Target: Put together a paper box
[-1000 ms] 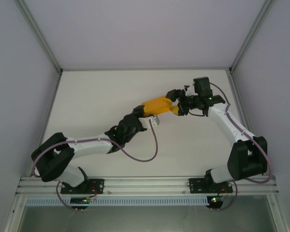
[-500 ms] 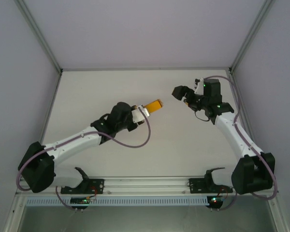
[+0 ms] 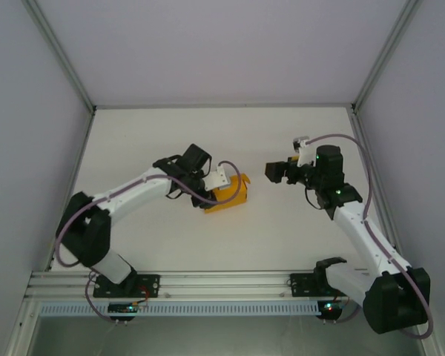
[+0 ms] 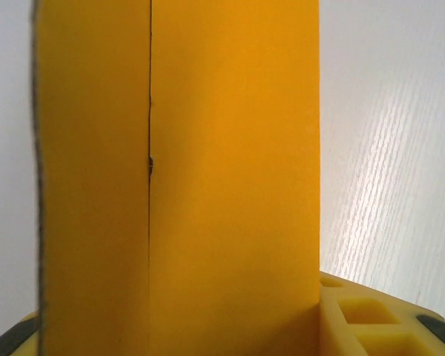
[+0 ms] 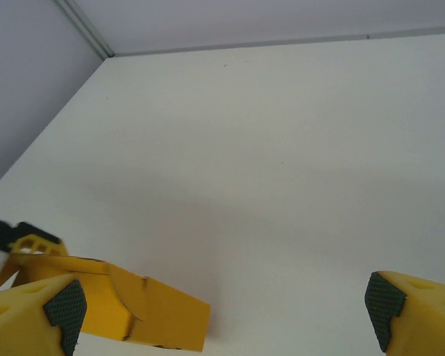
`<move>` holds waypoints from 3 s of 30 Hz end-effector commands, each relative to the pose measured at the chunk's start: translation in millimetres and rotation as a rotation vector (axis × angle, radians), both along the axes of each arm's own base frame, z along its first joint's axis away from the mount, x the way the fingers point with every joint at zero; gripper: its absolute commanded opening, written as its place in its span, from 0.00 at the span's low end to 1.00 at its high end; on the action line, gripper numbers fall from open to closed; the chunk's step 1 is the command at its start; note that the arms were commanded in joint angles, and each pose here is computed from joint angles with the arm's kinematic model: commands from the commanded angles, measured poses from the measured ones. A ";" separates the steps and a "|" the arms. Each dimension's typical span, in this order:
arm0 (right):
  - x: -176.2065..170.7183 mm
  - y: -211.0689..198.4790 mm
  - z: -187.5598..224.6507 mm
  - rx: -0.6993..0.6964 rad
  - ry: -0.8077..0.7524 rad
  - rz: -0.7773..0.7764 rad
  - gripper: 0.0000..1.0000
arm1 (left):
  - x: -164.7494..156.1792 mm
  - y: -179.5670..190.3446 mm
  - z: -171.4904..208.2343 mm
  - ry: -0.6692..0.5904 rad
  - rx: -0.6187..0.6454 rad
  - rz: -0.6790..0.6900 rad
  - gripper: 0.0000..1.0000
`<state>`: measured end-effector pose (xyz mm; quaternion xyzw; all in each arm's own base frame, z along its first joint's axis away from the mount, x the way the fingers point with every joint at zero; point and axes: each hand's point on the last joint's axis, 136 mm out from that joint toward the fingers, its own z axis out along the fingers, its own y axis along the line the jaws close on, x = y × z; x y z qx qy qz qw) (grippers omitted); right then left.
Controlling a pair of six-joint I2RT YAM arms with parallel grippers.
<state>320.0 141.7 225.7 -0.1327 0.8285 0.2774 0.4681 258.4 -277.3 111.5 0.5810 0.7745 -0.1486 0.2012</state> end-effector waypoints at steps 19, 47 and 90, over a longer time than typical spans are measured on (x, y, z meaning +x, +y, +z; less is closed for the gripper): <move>-15.3 70.1 -58.3 -0.321 0.241 0.317 0.47 | 4.8 -9.5 -12.5 0.085 0.070 -0.136 0.41; -14.5 77.0 -81.2 -0.347 0.378 0.300 0.00 | 23.4 -15.0 -11.2 0.030 0.066 -0.096 0.42; -25.3 69.5 -115.9 -0.366 0.159 -0.153 0.00 | 31.9 -13.1 20.7 -0.062 -0.023 0.042 1.00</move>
